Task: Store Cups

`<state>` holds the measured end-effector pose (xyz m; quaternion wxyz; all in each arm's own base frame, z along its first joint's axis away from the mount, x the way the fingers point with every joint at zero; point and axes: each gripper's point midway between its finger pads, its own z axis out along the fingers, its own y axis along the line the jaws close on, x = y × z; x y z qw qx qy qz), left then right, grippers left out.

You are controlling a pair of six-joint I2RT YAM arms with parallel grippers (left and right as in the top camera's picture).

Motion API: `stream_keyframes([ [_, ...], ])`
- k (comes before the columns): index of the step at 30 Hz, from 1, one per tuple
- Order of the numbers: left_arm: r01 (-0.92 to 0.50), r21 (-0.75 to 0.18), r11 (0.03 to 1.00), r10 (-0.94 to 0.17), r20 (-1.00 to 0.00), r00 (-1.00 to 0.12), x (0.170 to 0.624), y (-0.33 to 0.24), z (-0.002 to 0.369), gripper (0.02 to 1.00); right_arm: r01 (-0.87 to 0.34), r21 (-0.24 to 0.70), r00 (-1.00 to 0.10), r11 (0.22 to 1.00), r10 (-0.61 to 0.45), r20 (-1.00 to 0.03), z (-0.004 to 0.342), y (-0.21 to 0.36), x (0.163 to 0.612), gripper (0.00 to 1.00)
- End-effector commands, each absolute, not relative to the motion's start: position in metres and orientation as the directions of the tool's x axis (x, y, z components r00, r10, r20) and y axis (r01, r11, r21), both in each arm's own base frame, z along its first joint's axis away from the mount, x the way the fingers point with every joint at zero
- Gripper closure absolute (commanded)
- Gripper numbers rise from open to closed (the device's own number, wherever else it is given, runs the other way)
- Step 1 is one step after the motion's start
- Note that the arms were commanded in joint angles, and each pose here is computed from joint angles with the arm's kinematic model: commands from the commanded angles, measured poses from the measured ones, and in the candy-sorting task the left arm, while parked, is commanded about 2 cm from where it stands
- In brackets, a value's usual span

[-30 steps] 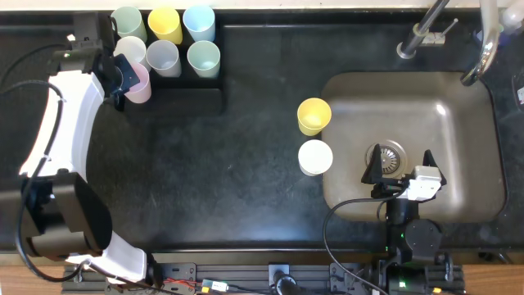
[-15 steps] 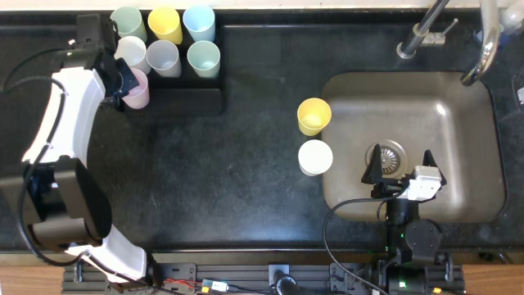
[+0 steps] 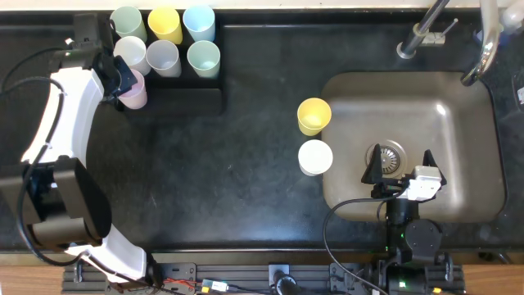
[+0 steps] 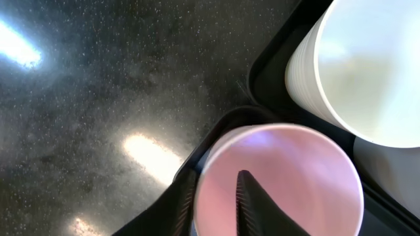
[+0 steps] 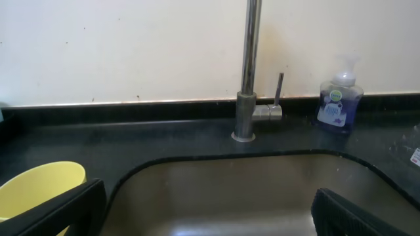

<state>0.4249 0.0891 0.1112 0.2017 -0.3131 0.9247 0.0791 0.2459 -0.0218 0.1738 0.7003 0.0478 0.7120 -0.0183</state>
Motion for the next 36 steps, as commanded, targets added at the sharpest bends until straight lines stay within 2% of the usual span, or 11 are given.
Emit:
stream_keyframes([
  [1,-0.625,0.030,0.780,-0.559,-0.414,-0.718,0.425,0.093,0.104,0.610,0.096,0.047,-0.015,0.994,0.049,-0.999,0.170,-0.022,0.246,0.005],
  [3,-0.623,0.020,0.782,-0.560,-0.416,-0.717,0.426,0.091,0.106,0.511,0.096,0.047,-0.015,0.994,0.049,-0.999,0.170,-0.022,0.246,0.007],
  [7,-0.626,-0.013,0.780,-0.558,-0.468,-0.685,0.425,0.091,0.135,0.408,0.096,0.047,-0.016,0.994,0.049,-0.999,0.170,-0.022,0.246,0.005],
  [10,-0.660,-0.060,0.749,-0.581,-0.538,-0.611,0.416,0.095,0.176,0.369,0.096,0.047,-0.016,0.994,0.049,-0.999,0.170,-0.022,0.246,0.005],
  [13,-0.638,-0.120,0.761,-0.570,-0.593,-0.569,0.412,0.086,0.223,0.347,0.096,0.047,-0.015,0.994,0.049,-0.999,0.170,-0.022,0.246,0.003],
  [17,-0.524,-0.151,0.838,-0.481,-0.658,-0.580,0.425,0.031,0.279,0.308,0.096,0.048,-0.015,0.994,0.049,-0.999,0.170,-0.022,0.246,0.007],
  [21,-0.323,-0.170,0.931,-0.344,-0.705,-0.620,0.448,-0.072,0.306,0.268,0.096,0.047,-0.015,0.994,0.049,-0.999,0.170,-0.022,0.246,0.005],
  [25,-0.170,-0.206,0.964,-0.266,-0.670,-0.694,0.448,-0.184,0.287,0.268,0.096,0.048,-0.016,0.994,0.049,-0.999,0.170,-0.022,0.246,0.003],
  [29,-0.070,-0.220,0.973,-0.183,-0.549,-0.815,0.422,-0.266,0.231,0.266,0.096,0.047,-0.015,0.994,0.049,-0.999,0.170,-0.022,0.246,0.005],
  [32,-0.067,-0.172,0.983,-0.140,-0.462,-0.876,0.398,-0.289,0.194,0.270,0.097,0.047,-0.015,0.994,0.049,-0.999,0.170,-0.022,0.246,0.005],
  [36,-0.025,-0.131,0.991,-0.078,-0.411,-0.908,0.382,-0.307,0.168,0.277,0.097,0.047,-0.015,0.994,0.049,-0.999,0.170,-0.022,0.246,0.005],
])
